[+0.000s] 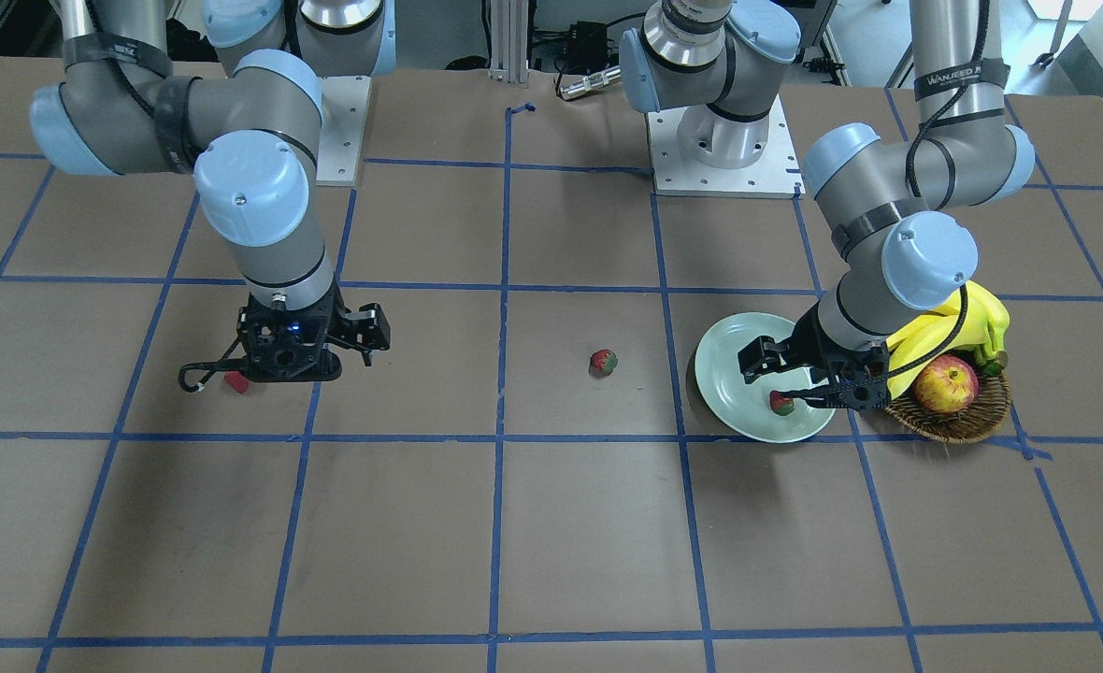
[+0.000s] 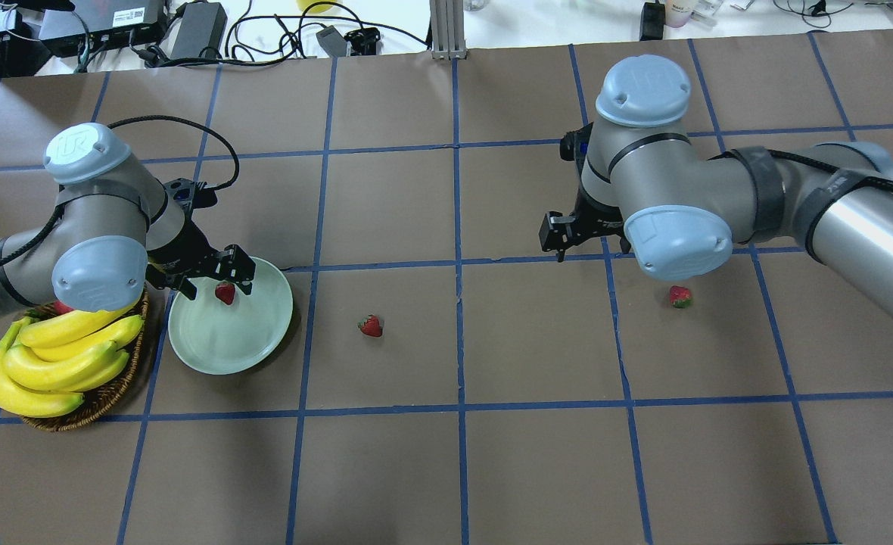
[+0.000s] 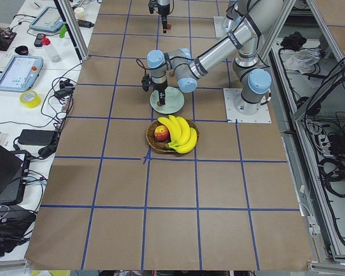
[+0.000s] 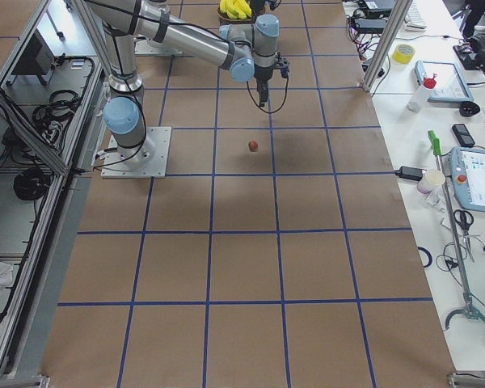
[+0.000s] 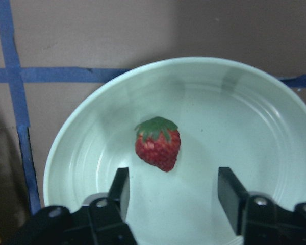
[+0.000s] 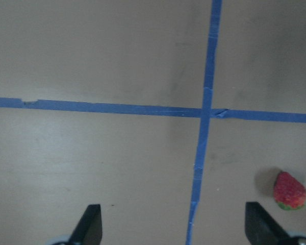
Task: Collect all strawberries into plate
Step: 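Grasp the last strawberry with the right gripper while the left grasps the mid-table one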
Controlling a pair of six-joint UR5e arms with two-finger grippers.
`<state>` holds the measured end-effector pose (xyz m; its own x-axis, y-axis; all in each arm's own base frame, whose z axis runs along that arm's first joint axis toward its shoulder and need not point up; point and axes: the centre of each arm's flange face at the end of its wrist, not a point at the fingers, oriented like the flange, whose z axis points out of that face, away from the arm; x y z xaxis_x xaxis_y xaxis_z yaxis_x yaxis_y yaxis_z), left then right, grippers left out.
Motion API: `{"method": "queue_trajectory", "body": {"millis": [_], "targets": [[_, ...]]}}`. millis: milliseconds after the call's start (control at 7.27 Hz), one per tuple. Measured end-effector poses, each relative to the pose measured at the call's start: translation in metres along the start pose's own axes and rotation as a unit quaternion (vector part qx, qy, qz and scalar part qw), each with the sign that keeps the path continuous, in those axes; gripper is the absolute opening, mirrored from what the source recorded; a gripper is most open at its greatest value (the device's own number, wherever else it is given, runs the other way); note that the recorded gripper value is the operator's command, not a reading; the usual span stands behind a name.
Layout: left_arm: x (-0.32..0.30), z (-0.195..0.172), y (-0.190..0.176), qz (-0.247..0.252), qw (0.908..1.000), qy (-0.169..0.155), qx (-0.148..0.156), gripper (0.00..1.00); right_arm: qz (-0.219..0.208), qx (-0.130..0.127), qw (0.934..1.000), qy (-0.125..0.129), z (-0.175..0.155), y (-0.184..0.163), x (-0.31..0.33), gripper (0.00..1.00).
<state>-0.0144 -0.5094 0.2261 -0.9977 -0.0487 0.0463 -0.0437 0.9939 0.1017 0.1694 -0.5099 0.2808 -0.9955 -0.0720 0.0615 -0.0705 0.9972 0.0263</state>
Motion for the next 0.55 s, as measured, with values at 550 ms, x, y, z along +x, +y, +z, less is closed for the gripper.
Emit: {"method": "queue_trajectory", "body": {"millis": [550], "targets": [[0.151, -0.009, 0.033, -0.056, 0.9984, -0.009, 0.006, 1.0, -0.018, -0.023, 0.9996, 0.0, 0.031, -0.004, 0.079, 0.99]]}}
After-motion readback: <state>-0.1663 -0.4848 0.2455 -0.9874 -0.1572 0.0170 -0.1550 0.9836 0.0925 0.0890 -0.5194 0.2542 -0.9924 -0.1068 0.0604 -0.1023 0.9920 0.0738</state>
